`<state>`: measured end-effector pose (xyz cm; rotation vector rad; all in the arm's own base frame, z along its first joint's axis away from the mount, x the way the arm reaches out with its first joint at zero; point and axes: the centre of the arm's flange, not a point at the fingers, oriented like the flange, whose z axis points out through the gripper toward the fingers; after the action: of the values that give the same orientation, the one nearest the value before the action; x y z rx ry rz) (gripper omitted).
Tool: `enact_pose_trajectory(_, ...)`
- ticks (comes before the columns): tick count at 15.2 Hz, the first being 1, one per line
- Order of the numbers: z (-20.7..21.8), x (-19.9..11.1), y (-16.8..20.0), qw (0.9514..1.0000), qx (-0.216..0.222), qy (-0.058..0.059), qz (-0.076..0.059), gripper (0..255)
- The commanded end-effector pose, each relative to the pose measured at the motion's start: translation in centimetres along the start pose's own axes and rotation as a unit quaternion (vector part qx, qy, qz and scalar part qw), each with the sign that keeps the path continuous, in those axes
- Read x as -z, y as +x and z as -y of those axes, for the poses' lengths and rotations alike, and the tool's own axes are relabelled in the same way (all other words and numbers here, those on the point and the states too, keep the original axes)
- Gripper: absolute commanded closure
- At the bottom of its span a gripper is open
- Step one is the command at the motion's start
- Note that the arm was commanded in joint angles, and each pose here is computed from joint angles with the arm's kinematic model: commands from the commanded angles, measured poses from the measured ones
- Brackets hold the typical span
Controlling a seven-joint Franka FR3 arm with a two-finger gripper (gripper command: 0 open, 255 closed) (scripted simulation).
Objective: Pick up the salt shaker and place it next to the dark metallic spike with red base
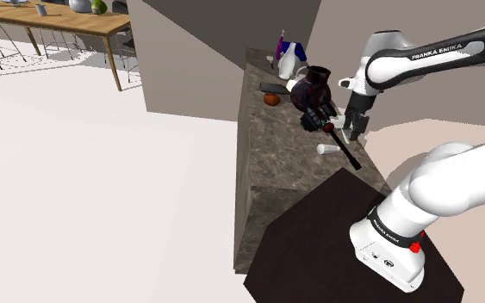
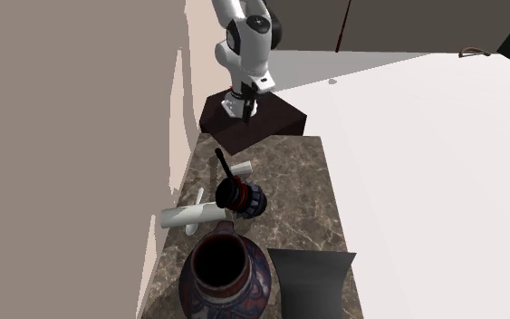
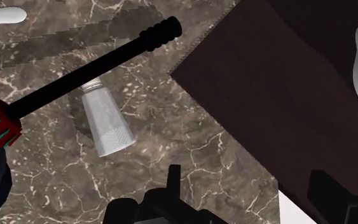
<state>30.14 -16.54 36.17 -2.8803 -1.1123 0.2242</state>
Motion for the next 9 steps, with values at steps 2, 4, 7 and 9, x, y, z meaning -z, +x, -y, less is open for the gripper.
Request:
enact_pose_trajectory(2, -2.8, -2.7, -0.9, 0.9987, 0.051, -0.004, 0.001, 0)
enact_pose_trajectory(4, -4.7, -4.4, -1.2, 0.9965, 0.083, -0.006, 0.001, 0)
enact_pose_trajectory(7, -7.6, -7.0, -1.5, 0.9914, 0.131, -0.009, 0.002, 0)
enact_pose_trajectory(9, -9.5, -8.7, -1.5, 0.9866, 0.163, -0.012, 0.002, 0)
